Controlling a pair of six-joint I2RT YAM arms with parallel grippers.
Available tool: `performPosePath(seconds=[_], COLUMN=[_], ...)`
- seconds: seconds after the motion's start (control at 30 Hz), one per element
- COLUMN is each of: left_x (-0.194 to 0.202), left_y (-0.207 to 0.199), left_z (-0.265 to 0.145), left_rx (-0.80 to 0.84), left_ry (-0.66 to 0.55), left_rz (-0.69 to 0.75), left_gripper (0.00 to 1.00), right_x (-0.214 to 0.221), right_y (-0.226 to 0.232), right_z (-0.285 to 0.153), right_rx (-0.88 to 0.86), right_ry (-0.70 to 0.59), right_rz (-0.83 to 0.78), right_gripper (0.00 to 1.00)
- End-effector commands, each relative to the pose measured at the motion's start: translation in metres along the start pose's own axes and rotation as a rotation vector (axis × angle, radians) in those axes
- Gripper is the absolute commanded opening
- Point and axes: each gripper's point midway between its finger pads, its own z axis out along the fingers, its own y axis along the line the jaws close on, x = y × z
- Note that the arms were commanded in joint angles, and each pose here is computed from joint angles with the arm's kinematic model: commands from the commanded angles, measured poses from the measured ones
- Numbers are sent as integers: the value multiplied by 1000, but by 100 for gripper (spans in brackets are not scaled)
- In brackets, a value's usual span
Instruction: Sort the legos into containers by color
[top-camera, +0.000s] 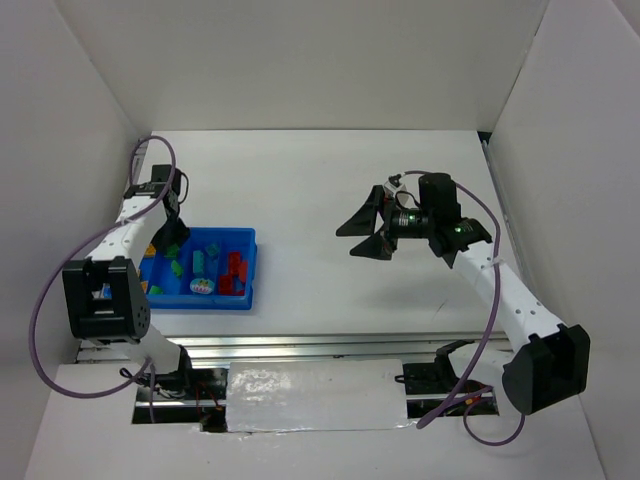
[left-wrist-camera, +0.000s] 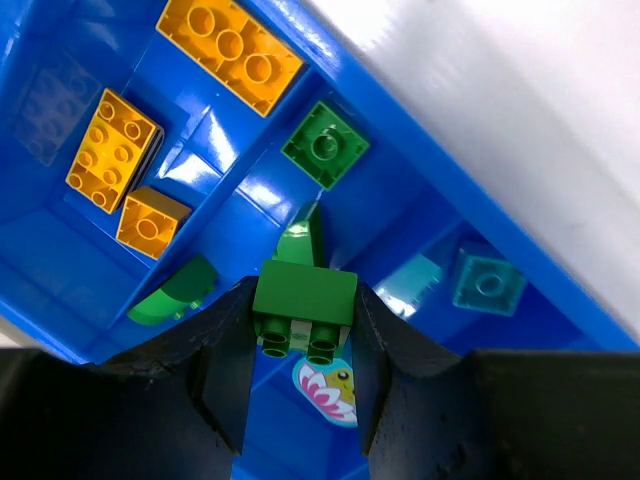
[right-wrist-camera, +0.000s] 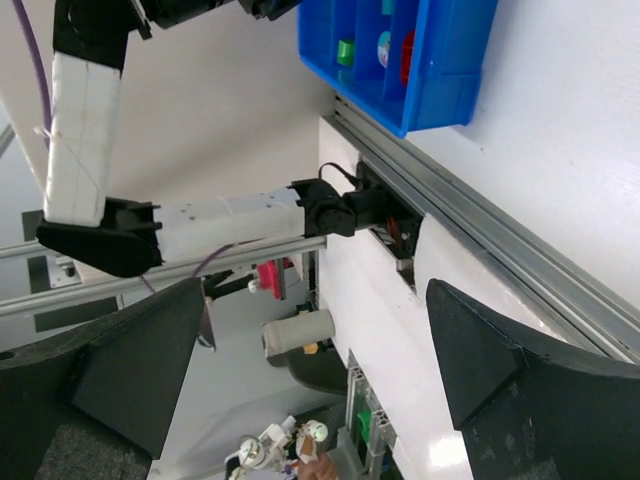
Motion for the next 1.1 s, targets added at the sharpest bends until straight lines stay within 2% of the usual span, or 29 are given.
performPosePath(seconds=[0.0,0.1,0.13,0.27,0.33,0.37,0.53,0.57,0.63,0.67,0.7,0.73,0.83,0.93,1.07], left_x=[-5,-4,-2,-2,-6,-8,-24,-22,-35,-32,-35,-39,-39,-35,-17], left_y=[7,7,7,4,2,3,4,4,2,1,5,-1,15,37,68], left_z=[7,16,19,19,9,5,-34,-44,-78,-92,-111,-133,-172,-202,-237], left_rx=[-70,-84,-94,-85,-54,-46,29,50,119,133,155,195,240,291,414], left_ry=[11,15,23,40,23,12,-37,-34,-111,-128,-171,-216,-293,-371,-506], left_rz=[-46,-52,-49,-52,-63,-64,-51,-16,-2,40,43,69,64,-3,-92], left_gripper=[5,16,30,67,91,99,99,99,100,99,99,99,99,99,100], right_x=[-1,0,1,3,1,-1,-17,-25,-40,-48,-63,-60,-64,-46,-21], right_y=[12,13,13,15,17,18,26,42,36,53,49,48,57,73,70], right_z=[-9,-11,-11,-12,-15,-16,-32,-42,-64,-83,-103,-122,-164,-212,-260], right_rx=[16,20,16,21,44,56,175,187,339,371,483,549,649,650,698], right_ry=[-19,-20,-17,-6,-8,-16,-103,-151,-268,-347,-459,-511,-692,-878,-1034], right_rz=[-93,-110,-111,-120,-139,-153,-247,-332,-369,-451,-472,-480,-510,-542,-531], right_gripper=[100,100,100,100,100,100,100,100,100,100,100,100,100,100,100])
